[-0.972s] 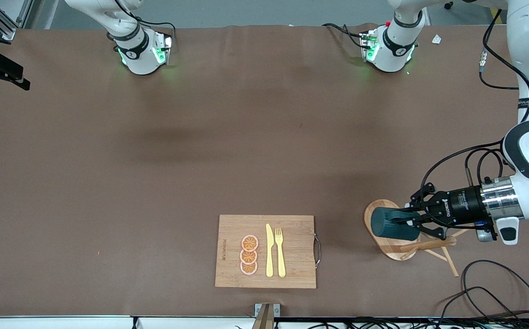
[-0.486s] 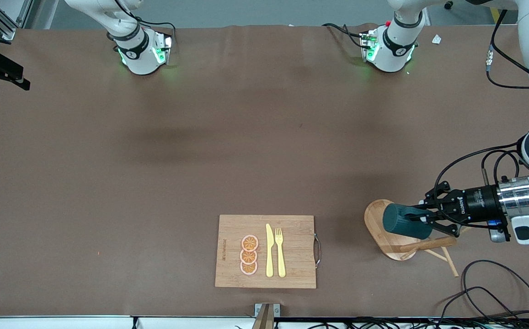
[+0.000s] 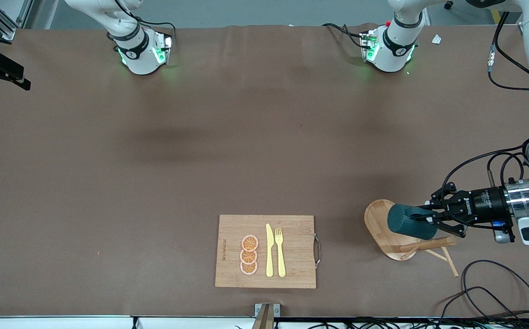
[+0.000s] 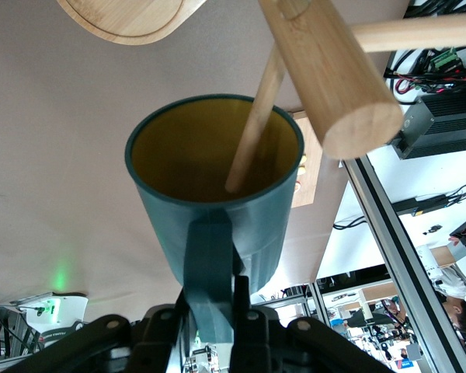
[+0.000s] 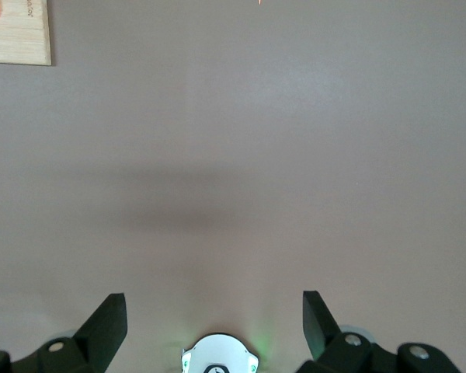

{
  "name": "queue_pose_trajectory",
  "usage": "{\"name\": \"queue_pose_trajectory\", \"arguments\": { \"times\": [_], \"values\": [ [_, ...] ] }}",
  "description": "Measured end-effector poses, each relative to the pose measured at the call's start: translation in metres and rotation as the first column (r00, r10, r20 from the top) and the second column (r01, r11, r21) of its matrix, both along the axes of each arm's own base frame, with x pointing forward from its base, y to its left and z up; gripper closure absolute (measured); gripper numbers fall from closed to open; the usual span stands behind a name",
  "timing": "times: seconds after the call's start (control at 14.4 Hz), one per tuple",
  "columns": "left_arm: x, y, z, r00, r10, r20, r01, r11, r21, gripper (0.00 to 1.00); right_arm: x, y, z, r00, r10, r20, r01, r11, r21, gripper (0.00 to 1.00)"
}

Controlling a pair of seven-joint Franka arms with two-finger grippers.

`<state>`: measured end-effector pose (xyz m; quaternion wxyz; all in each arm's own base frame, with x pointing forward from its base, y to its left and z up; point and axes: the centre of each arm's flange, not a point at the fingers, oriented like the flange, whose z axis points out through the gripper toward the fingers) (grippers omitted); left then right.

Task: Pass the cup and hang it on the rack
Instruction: 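Lower the mug onto a rack peg with the left gripper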

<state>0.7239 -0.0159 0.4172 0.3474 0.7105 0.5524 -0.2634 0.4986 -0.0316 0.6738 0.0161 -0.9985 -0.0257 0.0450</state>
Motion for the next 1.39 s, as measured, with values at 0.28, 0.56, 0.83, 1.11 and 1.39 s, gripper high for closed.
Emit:
{"name": "queue_pose_trajectory", "arguments": {
  "times": [0.28, 0.56, 0.83, 1.11, 1.39],
  "values": [
    [0.001, 0.007, -0.011, 1.0, 0.0, -0.004, 0.0, 1.0, -0.005, 0.79, 0.0, 0.001, 0.0, 1.0, 0.003, 0.0, -0.003, 1.0, 0.0, 0.0],
    [0.002, 0.011, -0.021, 1.0, -0.01, 0.002, 0.01, 1.0, -0.009, 0.79, 0.0, 0.002, 0.0, 1.0, 0.004, 0.0, -0.004, 1.0, 0.0, 0.0],
    [0.003, 0.011, -0.023, 1.0, -0.024, 0.018, 0.024, 1.0, -0.01, 0.79, 0.0, 0.003, 0.0, 1.0, 0.005, 0.0, -0.005, 1.0, 0.0, 0.0],
    [0.003, 0.011, -0.027, 1.0, -0.026, 0.018, 0.026, 1.0, -0.012, 0.79, 0.0, 0.003, 0.0, 1.0, 0.005, 0.0, -0.005, 1.0, -0.001, 0.0],
    [0.004, 0.012, -0.027, 1.0, -0.02, 0.022, 0.02, 1.0, -0.009, 0.79, 0.0, 0.003, 0.0, 1.0, 0.005, 0.0, -0.005, 1.0, -0.001, 0.0]
  ]
}}
